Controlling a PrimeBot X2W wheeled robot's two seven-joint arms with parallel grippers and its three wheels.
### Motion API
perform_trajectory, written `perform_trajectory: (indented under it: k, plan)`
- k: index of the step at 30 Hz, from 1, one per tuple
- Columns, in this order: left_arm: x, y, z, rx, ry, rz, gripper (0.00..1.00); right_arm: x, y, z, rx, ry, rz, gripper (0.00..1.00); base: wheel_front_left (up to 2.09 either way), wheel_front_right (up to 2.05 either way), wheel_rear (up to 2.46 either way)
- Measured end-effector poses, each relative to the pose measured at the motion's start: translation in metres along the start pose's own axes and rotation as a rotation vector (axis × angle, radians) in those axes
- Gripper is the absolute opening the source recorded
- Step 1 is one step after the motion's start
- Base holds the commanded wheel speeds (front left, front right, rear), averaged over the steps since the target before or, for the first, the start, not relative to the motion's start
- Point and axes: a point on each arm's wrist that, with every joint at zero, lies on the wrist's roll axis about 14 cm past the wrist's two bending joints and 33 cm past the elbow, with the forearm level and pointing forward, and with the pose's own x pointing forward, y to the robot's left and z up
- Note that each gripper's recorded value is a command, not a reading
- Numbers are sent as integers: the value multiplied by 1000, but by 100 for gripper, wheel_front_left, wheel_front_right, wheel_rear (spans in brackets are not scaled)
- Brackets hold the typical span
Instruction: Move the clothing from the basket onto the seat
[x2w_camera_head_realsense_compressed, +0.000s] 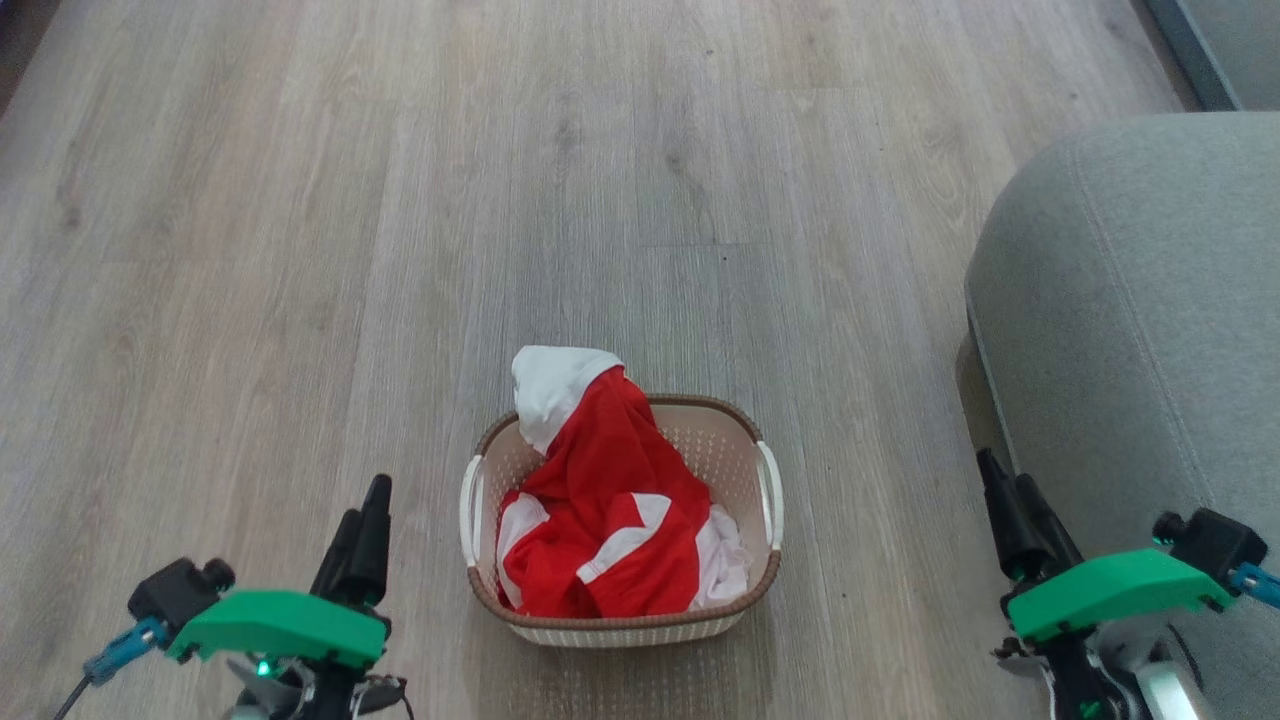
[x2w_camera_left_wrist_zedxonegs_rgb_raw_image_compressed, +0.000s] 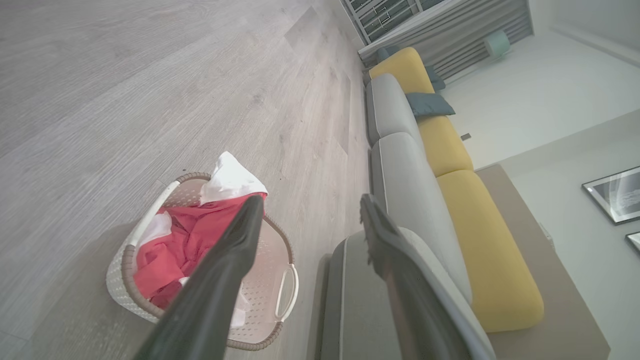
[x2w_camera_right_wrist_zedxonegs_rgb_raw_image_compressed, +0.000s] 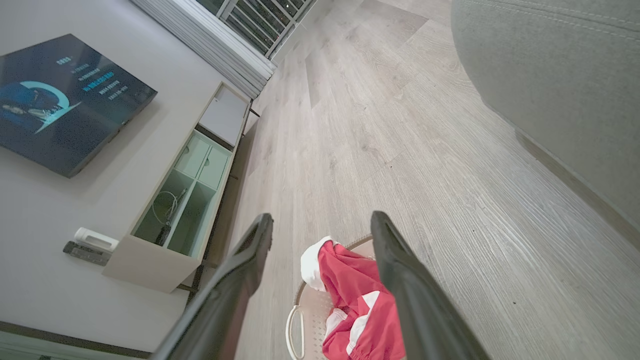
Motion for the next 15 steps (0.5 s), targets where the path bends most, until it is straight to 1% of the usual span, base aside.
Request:
perform_trajectory:
  k: [15]
  plan:
    - [2, -15, -4, 261, -5, -43, 100, 4, 9, -5, -193, 14, 38, 100, 0, 0, 0]
